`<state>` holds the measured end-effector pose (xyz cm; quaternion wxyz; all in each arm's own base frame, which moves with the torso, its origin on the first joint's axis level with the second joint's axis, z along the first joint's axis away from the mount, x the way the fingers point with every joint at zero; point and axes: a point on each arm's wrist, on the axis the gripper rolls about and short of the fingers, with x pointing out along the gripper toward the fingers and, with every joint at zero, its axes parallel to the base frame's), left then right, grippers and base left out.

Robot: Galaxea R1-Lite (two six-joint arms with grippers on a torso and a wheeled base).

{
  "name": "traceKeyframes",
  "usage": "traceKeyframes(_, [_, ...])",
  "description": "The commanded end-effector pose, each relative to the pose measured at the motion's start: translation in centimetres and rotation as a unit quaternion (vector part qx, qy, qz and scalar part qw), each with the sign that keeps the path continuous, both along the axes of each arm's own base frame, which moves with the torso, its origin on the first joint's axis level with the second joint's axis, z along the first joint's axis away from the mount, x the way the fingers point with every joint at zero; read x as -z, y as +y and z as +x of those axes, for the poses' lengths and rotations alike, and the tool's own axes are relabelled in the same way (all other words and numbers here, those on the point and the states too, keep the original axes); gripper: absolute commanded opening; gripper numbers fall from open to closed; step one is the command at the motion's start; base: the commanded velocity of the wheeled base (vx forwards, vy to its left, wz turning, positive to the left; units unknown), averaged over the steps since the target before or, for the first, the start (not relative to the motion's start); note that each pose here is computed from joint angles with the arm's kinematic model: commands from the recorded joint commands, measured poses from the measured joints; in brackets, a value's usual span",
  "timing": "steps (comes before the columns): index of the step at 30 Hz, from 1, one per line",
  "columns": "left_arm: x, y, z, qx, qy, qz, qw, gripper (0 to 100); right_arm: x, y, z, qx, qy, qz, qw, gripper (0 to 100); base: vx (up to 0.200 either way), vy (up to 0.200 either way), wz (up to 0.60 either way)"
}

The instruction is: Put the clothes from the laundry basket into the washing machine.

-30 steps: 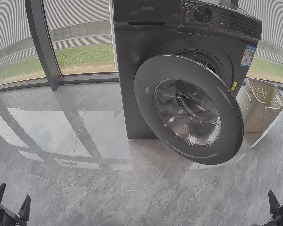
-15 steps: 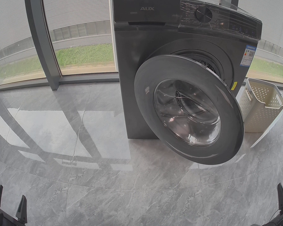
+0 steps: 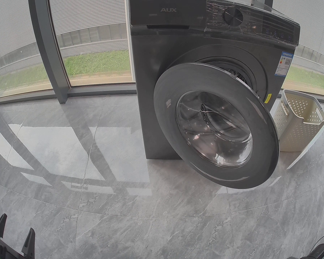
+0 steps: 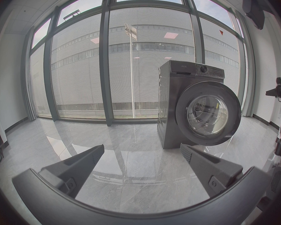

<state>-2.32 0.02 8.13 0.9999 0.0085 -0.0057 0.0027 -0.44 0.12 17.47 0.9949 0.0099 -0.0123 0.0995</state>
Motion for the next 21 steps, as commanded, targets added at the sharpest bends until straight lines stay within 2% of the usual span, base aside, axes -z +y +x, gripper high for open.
traceKeyframes(1, [0.5,0.0,0.0,0.003,0.003,0.001,1.0000,100,-2.5,1.8,9.1,-0.057,0.087,-0.008,0.9945,100,0.000,0.000,0.00])
traceKeyframes(4, [0.5,0.0,0.0,-0.001,0.003,0.000,1.0000,100,-2.8,2.6,10.6,-0.101,0.105,-0.008,0.9893,100,0.000,-0.133,0.00])
traceKeyframes(14, [0.6,0.0,0.0,0.000,0.004,0.001,1.0000,100,-2.4,3.6,14.2,-0.138,0.163,0.024,0.9766,100,0.000,-0.200,0.00])
traceKeyframes(21, [0.6,0.0,0.0,0.001,0.004,0.002,1.0000,100,-1.5,4.2,16.1,-0.150,0.176,0.022,0.9727,100,0.000,0.000,0.00])
